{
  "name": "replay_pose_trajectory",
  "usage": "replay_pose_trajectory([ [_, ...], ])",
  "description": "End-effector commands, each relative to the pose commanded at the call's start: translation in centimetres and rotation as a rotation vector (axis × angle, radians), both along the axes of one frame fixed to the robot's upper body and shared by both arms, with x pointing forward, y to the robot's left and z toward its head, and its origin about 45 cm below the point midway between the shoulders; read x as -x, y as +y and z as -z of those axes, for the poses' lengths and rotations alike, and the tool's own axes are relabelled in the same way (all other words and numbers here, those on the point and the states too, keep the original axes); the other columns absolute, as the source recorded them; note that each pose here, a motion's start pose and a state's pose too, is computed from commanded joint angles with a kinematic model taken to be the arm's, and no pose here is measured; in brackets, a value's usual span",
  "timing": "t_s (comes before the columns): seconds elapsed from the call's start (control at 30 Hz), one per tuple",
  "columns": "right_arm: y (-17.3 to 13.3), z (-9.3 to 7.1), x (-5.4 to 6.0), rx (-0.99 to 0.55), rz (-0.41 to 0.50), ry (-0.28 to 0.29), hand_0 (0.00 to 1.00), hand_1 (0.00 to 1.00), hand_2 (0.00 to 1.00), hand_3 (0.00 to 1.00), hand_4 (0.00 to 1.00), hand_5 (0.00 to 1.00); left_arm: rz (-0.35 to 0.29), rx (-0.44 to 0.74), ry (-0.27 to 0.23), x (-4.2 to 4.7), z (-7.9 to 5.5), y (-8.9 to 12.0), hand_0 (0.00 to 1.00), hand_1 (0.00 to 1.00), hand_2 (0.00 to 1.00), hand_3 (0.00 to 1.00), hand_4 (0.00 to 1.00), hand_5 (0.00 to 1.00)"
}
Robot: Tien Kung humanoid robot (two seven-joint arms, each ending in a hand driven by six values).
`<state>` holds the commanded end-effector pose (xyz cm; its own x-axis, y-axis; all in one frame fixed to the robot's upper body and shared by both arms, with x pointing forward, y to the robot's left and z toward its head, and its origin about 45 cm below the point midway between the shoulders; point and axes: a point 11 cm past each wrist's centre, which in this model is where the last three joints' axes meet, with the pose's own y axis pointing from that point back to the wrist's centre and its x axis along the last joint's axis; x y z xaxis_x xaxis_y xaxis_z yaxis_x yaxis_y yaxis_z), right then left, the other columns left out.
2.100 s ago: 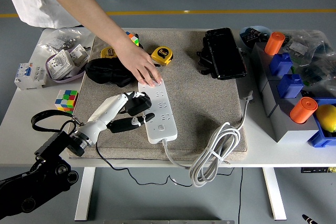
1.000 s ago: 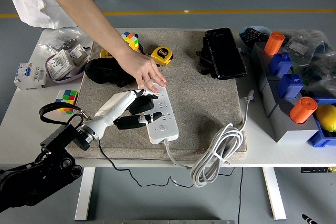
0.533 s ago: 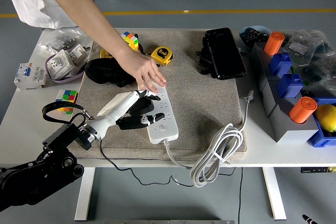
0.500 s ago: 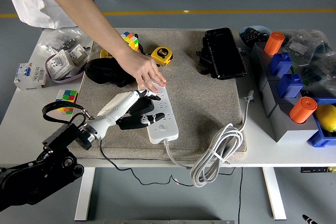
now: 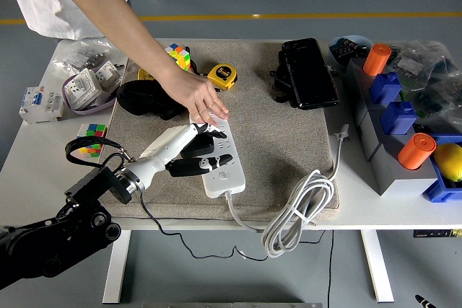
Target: Put the plug near the board,insert it into the board,press the button,pull the plug out
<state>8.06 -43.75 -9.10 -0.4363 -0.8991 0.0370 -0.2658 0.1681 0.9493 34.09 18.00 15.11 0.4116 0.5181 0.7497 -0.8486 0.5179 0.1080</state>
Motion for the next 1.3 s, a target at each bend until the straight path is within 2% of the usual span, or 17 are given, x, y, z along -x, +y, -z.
replay_pose_trajectory([
  [0.3,0.0,0.0,0.1,0.000,0.002,0.000,0.655,0.704,0.710,0.634,0.925,0.524,-0.028,0.061,-0.058,-0.58,-2.2,0.6,0.720,0.727,0.727,0.709,0.873,0.849],
  [0.5,-0.1,0.0,0.2,0.002,0.004,0.000,0.655,0.703,0.710,0.634,0.925,0.524,-0.037,0.118,-0.077,0.06,-4.5,0.7,0.713,0.727,0.728,0.709,0.874,0.836],
  [0.57,-0.2,0.0,0.2,0.003,0.004,0.002,0.655,0.703,0.710,0.634,0.925,0.524,-0.053,0.142,-0.045,0.32,-5.4,0.9,0.713,0.727,0.728,0.709,0.874,0.836],
  [0.6,-0.2,0.0,0.3,0.003,0.004,0.003,0.655,0.704,0.710,0.633,0.925,0.524,-0.060,0.150,-0.025,0.46,-5.8,0.9,0.332,0.467,0.573,0.681,0.868,0.555],
  [0.77,-0.3,0.0,0.4,0.005,0.003,0.006,0.655,0.704,0.710,0.633,0.925,0.524,-0.091,0.139,0.085,1.11,-7.3,1.0,0.332,0.467,0.573,0.681,0.868,0.555],
  [0.8,-0.3,0.0,0.4,0.005,0.002,0.007,0.655,0.703,0.710,0.633,0.925,0.524,-0.095,0.124,0.106,1.21,-7.5,1.1,0.160,0.187,0.338,0.739,0.764,0.273],
  [0.9,-0.4,-0.1,0.3,0.006,-0.001,0.006,0.655,0.703,0.710,0.633,0.925,0.524,-0.100,0.062,0.152,1.36,-7.5,1.2,0.160,0.187,0.338,0.739,0.764,0.273],
  [0.97,-0.4,-0.1,0.2,0.006,-0.003,0.005,0.655,0.703,0.710,0.633,0.925,0.524,-0.072,0.004,0.158,1.49,-7.3,1.2,0.160,0.187,0.338,0.739,0.764,0.273],
  [1.0,-0.4,-0.1,0.2,0.006,-0.003,0.004,0.654,0.703,0.710,0.633,0.925,0.524,-0.052,-0.020,0.157,1.58,-7.2,1.1,0.091,0.080,0.200,0.893,0.584,0.071],
  [1.17,-0.7,-0.3,-0.2,0.013,-0.006,-0.001,0.654,0.703,0.710,0.633,0.925,0.524,0.056,-0.135,0.187,2.32,-5.5,0.8,0.091,0.080,0.200,0.893,0.584,0.071],
  [1.2,-0.7,-0.3,-0.2,0.014,-0.007,0.000,0.652,0.703,0.710,0.633,0.925,0.524,0.072,-0.152,0.192,2.46,-5.2,0.7,0.064,0.059,0.140,0.917,0.730,0.002],
  [1.3,-0.7,-0.3,-0.3,0.014,-0.011,-0.001,0.652,0.703,0.710,0.633,0.925,0.524,0.103,-0.185,0.183,2.59,-4.7,0.3,0.064,0.059,0.140,0.917,0.730,0.002],
])
